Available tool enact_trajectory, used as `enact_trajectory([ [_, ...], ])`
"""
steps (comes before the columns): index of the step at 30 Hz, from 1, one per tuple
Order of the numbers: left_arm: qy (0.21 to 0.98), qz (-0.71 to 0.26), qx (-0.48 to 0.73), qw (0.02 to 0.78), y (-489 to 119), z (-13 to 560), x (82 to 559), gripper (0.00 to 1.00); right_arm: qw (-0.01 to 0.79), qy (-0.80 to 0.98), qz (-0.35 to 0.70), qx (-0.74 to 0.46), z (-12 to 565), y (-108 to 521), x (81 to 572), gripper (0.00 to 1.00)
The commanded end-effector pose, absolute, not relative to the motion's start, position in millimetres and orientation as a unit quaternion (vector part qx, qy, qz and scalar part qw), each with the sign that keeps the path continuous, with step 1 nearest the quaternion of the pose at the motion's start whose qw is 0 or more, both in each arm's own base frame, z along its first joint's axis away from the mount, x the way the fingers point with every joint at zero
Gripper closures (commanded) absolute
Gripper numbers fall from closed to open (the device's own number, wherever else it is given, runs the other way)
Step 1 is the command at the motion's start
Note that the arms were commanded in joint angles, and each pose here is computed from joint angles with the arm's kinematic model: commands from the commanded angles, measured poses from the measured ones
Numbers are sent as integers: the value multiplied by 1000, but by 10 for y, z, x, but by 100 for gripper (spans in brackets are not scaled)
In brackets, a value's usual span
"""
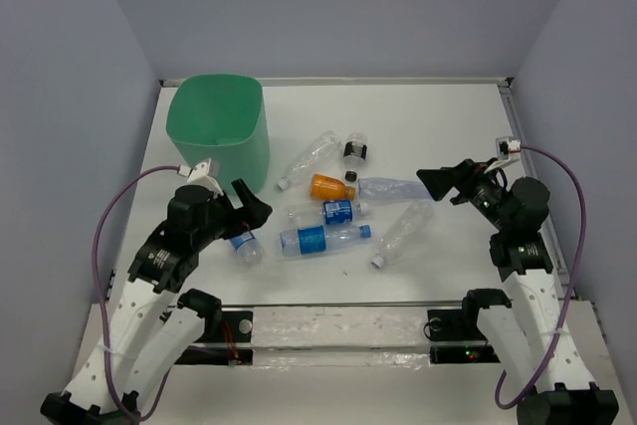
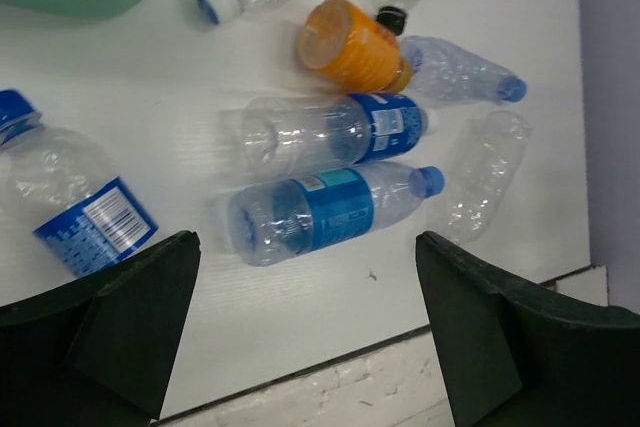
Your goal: Put the plastic bottles in the bin
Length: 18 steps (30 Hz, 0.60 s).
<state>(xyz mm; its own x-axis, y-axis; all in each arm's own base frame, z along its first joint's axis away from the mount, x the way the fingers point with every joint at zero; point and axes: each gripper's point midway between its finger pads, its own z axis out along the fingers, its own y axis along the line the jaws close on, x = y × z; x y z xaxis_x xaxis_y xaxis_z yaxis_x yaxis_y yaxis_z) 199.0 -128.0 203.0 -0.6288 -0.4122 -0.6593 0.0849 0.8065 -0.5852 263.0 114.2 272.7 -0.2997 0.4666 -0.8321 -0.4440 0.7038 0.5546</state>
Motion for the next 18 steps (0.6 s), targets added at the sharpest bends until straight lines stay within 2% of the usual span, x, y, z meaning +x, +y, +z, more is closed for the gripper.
enact_trajectory([
  [1,898,-204,-156,356,-1034,1694,1943,1,594,699,397,-13,2767,1210,2595,0],
  [5,897,-88,-262,345,-647,1527,2042,1,612,691,385,-12,2815,1180,2554,0],
  [11,896,-32,-291,334,-535,1286,2181,1,599,709,372,3,2705,1138,2586,0],
  [18,879,9,-320,355,-427,1059,2385,1,578,724,378,3,2624,1170,2647,0],
])
